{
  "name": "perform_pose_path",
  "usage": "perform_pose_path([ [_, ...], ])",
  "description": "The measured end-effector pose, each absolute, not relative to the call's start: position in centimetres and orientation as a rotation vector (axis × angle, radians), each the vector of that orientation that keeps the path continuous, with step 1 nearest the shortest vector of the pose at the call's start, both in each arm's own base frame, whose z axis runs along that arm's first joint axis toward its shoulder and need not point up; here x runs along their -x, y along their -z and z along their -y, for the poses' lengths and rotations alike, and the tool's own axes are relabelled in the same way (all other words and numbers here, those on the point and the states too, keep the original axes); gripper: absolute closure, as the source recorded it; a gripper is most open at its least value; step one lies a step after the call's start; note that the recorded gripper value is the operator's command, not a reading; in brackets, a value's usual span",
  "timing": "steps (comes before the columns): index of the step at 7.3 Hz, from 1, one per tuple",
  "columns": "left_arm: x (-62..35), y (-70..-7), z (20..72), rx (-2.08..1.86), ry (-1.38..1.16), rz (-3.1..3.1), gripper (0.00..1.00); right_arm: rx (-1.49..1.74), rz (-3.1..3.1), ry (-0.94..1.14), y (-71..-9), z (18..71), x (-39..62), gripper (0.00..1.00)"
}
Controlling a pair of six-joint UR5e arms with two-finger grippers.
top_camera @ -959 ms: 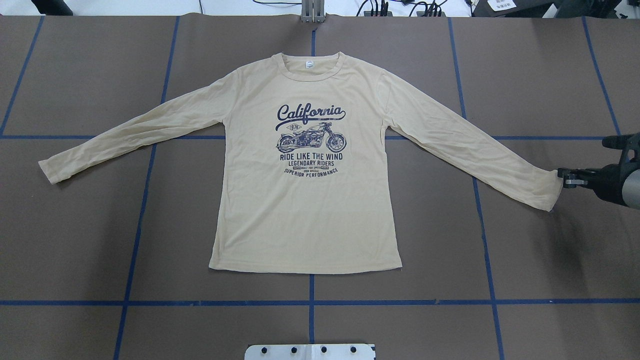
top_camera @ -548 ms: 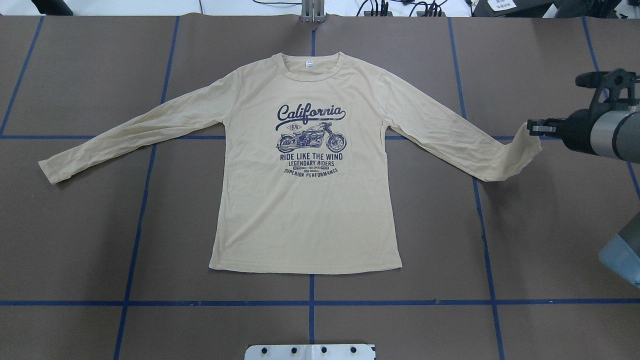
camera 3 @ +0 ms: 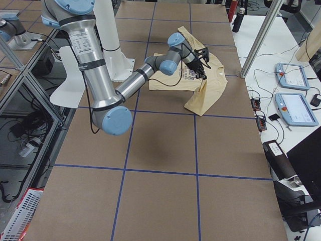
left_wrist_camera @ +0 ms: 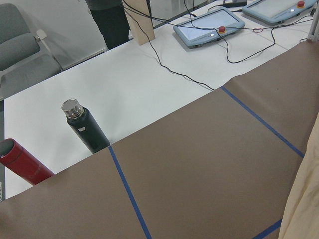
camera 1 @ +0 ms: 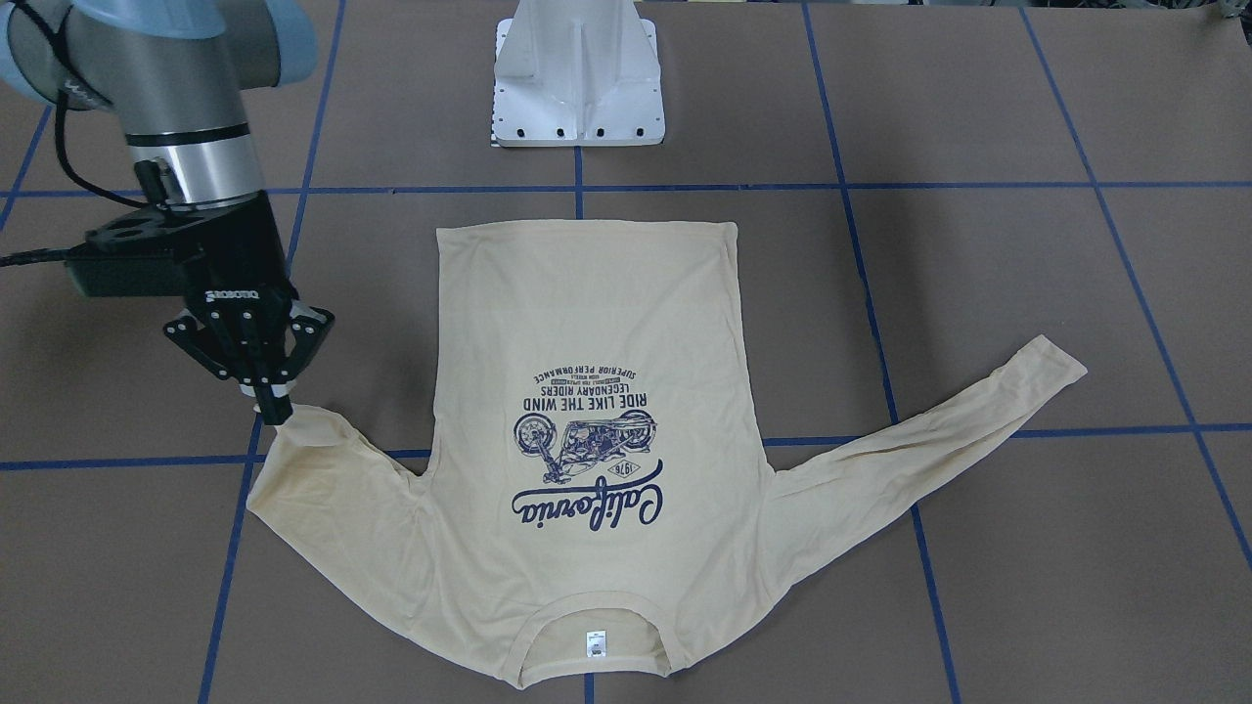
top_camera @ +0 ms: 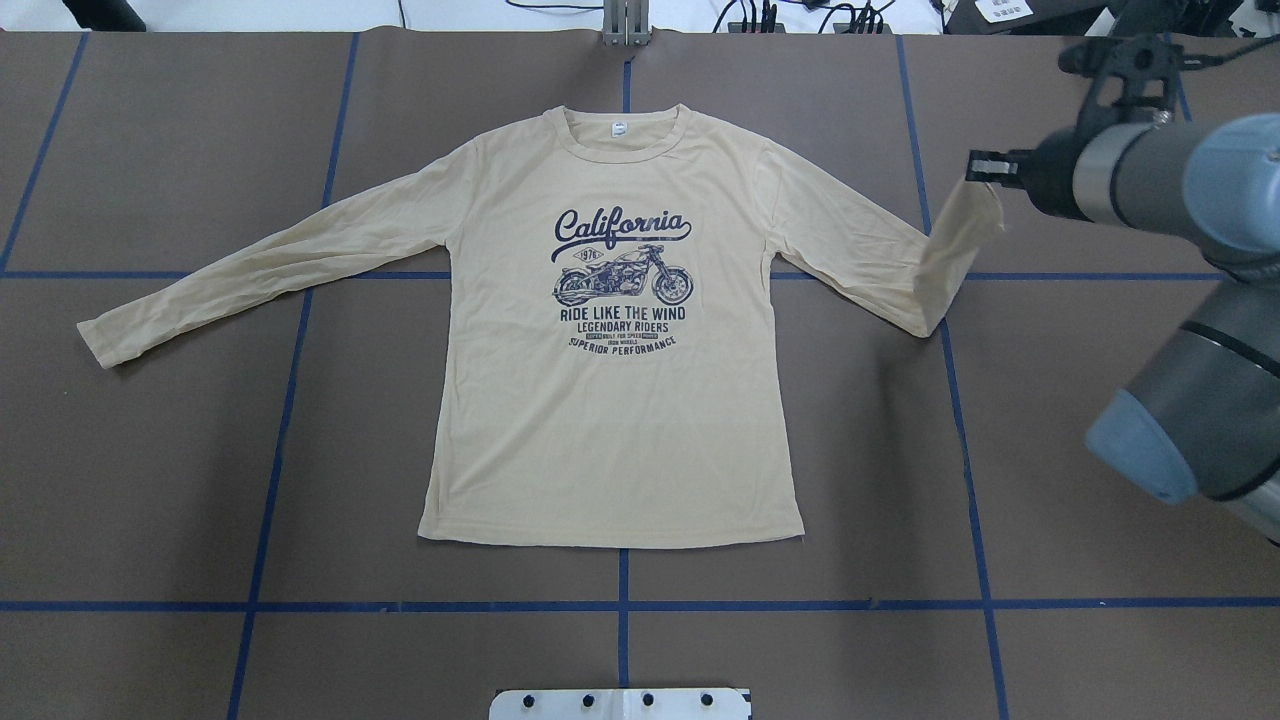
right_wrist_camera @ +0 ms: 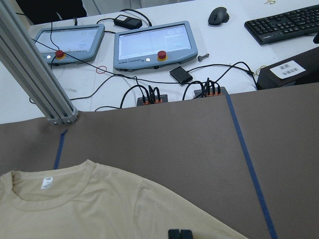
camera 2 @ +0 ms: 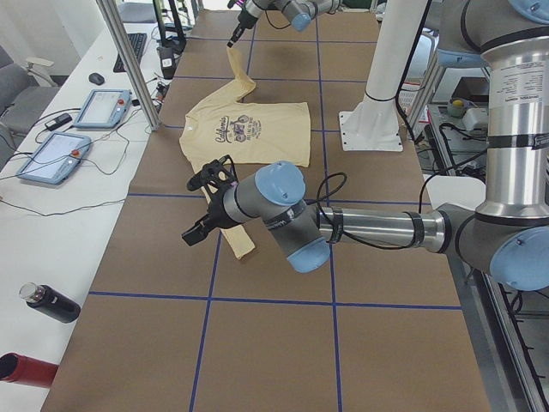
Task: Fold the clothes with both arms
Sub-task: 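Lift the cuff with the right gripper and fold the sleeve across the shirt front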
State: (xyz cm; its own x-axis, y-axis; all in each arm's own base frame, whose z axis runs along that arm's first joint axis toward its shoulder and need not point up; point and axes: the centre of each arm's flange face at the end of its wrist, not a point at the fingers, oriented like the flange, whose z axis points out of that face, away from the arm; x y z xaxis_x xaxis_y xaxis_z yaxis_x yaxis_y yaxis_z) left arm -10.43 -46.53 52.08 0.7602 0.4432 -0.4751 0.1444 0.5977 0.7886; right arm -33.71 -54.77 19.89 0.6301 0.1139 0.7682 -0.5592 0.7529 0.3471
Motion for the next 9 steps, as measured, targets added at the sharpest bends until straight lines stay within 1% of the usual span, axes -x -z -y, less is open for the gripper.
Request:
perform_pose_path([
  [3, 10.4, -52.2, 46.5, -0.930, -0.190, -0.710, 0.00, -0.631, 0.749, -0.546, -8.4, 60.7, 47.7, 1.00],
  [4, 10.4, -52.2, 46.5, -0.930, -0.190, -0.710, 0.00, -0.642, 0.720, -0.581, -5.1, 61.7, 51.9, 1.00],
  [5, 10.4, -52.2, 46.5, -0.929, -0.190, -0.710, 0.00, -0.649, 0.706, -0.606, -2.6, 61.7, 54.7, 1.00],
  [8, 10.4, -52.3, 46.6, -0.928, -0.188, -0.711, 0.00, -0.618, 0.678, -0.652, 2.1, 59.5, 62.9, 1.00],
  [9, 10.4, -52.2, 46.5, -0.928, -0.188, -0.711, 0.00, -0.603, 0.680, -0.645, 3.2, 58.2, 65.0, 0.68],
])
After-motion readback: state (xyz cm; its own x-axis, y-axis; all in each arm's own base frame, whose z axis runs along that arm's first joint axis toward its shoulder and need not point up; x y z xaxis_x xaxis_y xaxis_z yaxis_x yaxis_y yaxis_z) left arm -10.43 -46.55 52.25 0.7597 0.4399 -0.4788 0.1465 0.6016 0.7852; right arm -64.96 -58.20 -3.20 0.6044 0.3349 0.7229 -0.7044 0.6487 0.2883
